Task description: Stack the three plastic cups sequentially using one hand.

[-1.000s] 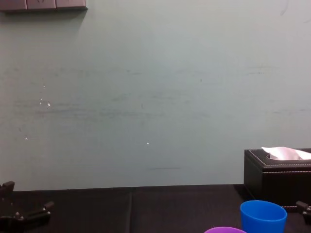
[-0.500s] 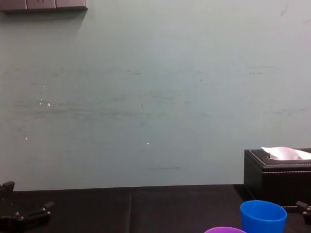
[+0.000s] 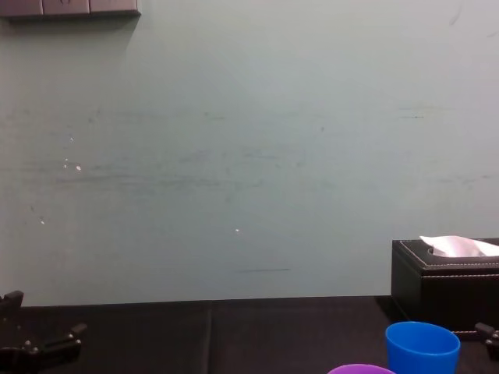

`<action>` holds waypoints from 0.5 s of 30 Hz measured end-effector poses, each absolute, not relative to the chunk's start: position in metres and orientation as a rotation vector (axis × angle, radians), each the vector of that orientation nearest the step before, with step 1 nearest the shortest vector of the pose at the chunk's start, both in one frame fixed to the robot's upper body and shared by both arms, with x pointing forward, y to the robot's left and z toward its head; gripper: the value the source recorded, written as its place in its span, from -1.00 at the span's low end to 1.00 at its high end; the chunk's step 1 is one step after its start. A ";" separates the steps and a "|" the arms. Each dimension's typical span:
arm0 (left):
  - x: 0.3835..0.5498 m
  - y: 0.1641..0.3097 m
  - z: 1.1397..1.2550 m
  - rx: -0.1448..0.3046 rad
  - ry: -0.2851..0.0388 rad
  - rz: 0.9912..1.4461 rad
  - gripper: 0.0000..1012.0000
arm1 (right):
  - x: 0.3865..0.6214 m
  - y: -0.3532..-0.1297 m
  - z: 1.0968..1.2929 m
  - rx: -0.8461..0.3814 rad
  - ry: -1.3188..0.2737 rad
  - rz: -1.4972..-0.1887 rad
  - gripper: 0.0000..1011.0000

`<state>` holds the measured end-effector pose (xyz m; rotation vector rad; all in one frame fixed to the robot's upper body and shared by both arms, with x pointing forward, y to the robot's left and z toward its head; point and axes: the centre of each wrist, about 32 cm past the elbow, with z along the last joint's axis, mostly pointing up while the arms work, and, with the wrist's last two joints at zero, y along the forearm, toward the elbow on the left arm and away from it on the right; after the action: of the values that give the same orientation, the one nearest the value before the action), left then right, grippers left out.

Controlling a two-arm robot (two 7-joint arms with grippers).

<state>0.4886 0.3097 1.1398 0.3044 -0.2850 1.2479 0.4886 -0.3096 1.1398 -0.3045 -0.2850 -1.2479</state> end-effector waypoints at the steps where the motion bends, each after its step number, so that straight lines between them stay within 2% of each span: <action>1: 0.489 0.310 1.140 0.304 -0.285 1.248 1.00 | 0.489 -0.310 1.140 -0.304 -0.285 -1.248 0.98; 15: 0.489 0.310 1.140 0.304 -0.285 1.248 1.00 | 0.476 -0.320 1.152 -0.228 -0.275 -1.248 0.98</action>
<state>0.4886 0.3097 1.1398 0.3045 -0.2851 1.2480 0.4765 -0.3201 1.1517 -0.2276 -0.2754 -1.2479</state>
